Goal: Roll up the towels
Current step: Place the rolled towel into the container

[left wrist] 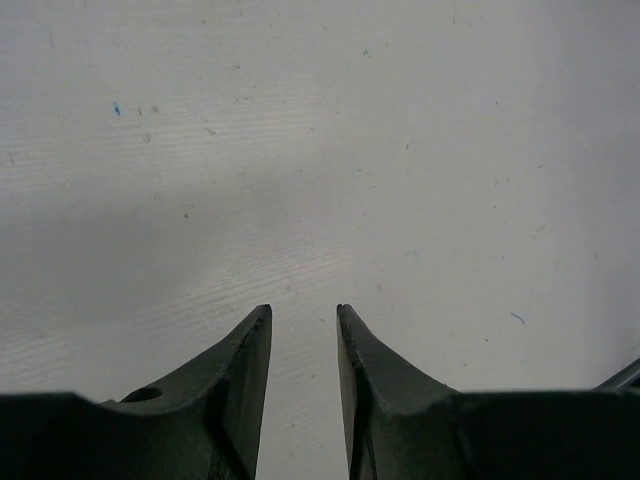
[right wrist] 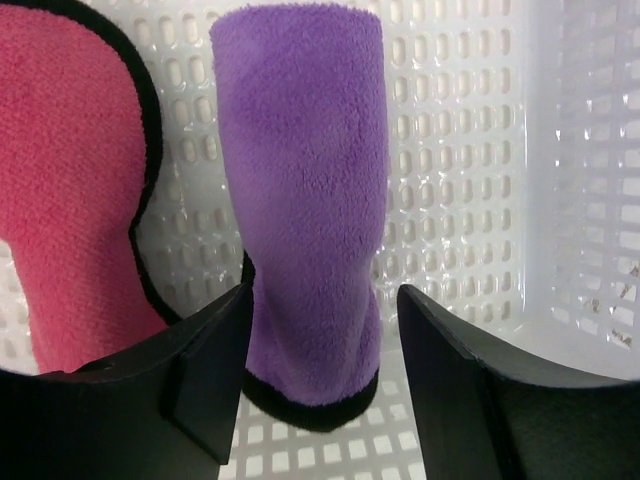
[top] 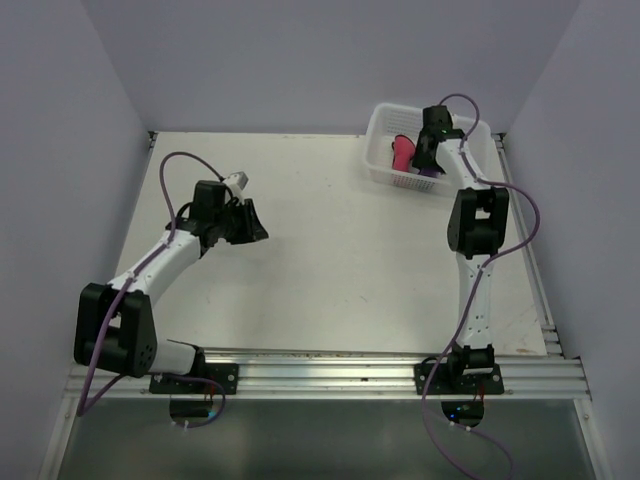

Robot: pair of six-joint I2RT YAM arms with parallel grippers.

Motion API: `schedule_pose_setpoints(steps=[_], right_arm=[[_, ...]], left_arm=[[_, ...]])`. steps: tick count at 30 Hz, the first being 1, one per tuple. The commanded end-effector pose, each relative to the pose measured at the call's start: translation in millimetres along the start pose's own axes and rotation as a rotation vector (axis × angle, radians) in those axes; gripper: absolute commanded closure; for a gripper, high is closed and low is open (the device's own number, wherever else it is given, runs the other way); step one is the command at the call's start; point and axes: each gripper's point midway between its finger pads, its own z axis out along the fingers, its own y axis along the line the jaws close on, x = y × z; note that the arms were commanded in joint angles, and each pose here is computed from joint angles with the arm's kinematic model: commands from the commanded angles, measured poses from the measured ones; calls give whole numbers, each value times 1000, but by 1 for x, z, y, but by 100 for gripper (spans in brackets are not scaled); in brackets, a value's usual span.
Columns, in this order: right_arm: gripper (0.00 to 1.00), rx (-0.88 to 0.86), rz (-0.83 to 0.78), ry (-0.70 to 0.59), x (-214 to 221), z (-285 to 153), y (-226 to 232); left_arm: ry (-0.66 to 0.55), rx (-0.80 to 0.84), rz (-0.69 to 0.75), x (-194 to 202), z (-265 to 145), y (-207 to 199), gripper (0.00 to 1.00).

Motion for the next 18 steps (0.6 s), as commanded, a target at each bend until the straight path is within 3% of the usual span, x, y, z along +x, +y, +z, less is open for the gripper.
schedule_pose_setpoints(steps=[1, 7, 13, 17, 18], right_arm=[[36, -71, 89, -141, -51, -57, -4], [20, -122, 134, -212, -61, -76, -2], [14, -164, 157, -265, -66, -94, -1], [12, -201, 136, -413, -54, -115, 6], [9, -225, 158, -497, -68, -144, 0]], left_arm=[[-80, 8, 57, -20, -11, -5, 63], [-107, 14, 72, -22, -18, -7, 60], [-123, 3, 79, -26, -21, -7, 59], [-162, 0, 93, -33, -31, -10, 57], [-194, 9, 107, -38, -35, -13, 56]])
